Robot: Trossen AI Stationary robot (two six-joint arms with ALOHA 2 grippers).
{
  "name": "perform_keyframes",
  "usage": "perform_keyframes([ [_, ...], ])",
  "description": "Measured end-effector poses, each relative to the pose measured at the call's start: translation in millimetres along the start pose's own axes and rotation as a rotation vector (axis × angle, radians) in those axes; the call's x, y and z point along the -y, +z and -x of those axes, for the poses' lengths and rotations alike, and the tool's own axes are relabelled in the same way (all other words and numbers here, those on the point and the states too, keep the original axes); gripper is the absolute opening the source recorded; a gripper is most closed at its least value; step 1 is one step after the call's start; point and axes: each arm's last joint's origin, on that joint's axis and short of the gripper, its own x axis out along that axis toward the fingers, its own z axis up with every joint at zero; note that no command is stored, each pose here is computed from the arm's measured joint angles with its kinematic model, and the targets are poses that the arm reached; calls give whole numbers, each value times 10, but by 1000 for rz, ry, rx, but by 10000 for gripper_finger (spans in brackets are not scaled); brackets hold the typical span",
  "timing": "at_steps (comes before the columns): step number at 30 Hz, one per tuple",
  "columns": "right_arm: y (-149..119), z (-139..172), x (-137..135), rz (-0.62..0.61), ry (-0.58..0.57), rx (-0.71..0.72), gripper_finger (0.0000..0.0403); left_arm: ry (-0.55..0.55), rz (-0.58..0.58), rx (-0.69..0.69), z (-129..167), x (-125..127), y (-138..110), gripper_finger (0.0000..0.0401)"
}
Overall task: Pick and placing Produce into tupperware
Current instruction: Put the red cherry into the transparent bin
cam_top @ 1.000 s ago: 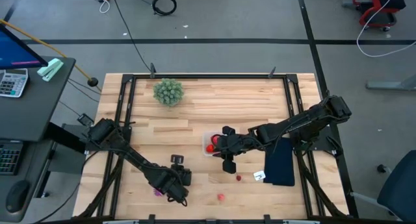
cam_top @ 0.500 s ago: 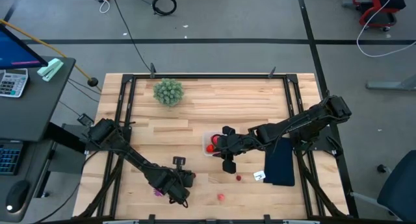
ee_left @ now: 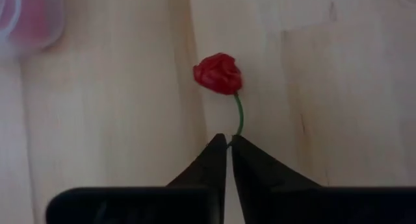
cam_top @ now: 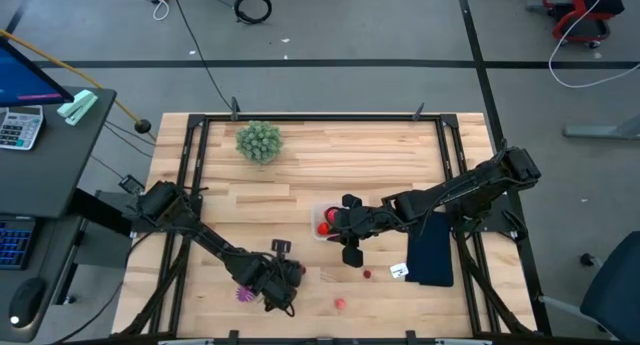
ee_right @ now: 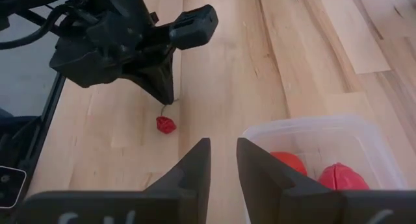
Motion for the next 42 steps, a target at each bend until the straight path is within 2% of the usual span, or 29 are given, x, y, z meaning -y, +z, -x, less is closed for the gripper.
perform_keyframes([
  [11, 0, 0, 0, 2, 0, 0, 84, -15, -41, 40, 2, 18, 40, 124],
  [19, 0, 0, 0, 3, 0, 0, 84, -31, -13, 88, -5, 13, 98, 148],
  [30, -1, 0, 0, 3, 0, -1, 84, -37, 76, 40, -198, -12, 84, 116],
  [34, -1, 0, -1, 3, 0, -1, 82, -44, 85, 49, -180, -9, 91, 80],
  [38, -1, 0, -1, 3, 0, -1, 83, -45, 89, 57, -186, -3, 97, 17],
  [42, -6, 0, 1, -2, -2, -6, 84, 8, 95, 88, -181, -11, 116, 12],
])
